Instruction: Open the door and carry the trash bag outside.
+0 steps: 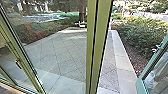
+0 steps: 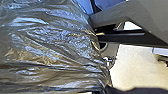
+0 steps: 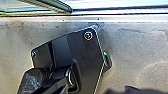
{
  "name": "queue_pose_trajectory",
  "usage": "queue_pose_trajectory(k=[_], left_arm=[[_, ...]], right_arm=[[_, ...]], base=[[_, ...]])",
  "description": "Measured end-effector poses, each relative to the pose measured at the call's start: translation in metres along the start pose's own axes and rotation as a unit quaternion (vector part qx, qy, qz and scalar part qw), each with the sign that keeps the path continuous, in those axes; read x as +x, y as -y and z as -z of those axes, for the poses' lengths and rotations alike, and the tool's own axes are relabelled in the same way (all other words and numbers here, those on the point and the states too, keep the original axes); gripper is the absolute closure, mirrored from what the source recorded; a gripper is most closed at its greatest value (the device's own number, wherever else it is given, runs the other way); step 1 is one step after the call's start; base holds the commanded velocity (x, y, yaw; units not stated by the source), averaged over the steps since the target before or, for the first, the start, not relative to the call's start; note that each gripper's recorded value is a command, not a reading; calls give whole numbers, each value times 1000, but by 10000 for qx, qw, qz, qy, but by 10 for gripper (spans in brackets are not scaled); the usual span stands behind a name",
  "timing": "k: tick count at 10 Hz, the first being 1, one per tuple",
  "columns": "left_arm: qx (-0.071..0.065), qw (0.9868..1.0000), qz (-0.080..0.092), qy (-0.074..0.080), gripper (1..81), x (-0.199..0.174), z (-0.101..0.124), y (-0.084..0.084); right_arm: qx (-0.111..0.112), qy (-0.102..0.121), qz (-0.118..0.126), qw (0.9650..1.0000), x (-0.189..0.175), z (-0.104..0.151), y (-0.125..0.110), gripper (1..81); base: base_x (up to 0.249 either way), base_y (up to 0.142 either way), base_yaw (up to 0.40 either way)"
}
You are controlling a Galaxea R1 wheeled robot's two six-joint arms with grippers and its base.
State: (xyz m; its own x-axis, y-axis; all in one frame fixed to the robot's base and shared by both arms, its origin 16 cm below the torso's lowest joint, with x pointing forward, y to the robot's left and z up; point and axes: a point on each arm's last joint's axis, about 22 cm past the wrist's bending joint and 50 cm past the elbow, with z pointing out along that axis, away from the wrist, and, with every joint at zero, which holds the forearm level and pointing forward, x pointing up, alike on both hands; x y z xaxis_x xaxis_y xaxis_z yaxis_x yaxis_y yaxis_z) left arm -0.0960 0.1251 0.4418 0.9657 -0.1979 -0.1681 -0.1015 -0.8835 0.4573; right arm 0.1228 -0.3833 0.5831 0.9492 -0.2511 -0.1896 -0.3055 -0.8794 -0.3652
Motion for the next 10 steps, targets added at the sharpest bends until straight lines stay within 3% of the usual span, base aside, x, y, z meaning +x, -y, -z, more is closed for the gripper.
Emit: queue_pose_trajectory(k=[2, 5, 7, 10], left_arm=[[62, 9996, -118, -234, 811, 16, 3, 4], [156, 9975, -288, -624, 811, 44, 8, 10], [184, 9970, -309, -683, 811, 46, 9, 13], [224, 9967, -304, -721, 811, 47, 10, 17]], right_arm=[[207, -132, 124, 9996, -25, -30, 18, 10], [374, -432, 366, 9977, -38, -52, 34, 10], [358, -425, 419, 9976, -57, -70, 32, 10], [363, -334, 698, 9963, -84, -99, 40, 10]], base=[[0, 0, 0], [0, 0, 0], [0, 0, 0], [0, 0, 0]])
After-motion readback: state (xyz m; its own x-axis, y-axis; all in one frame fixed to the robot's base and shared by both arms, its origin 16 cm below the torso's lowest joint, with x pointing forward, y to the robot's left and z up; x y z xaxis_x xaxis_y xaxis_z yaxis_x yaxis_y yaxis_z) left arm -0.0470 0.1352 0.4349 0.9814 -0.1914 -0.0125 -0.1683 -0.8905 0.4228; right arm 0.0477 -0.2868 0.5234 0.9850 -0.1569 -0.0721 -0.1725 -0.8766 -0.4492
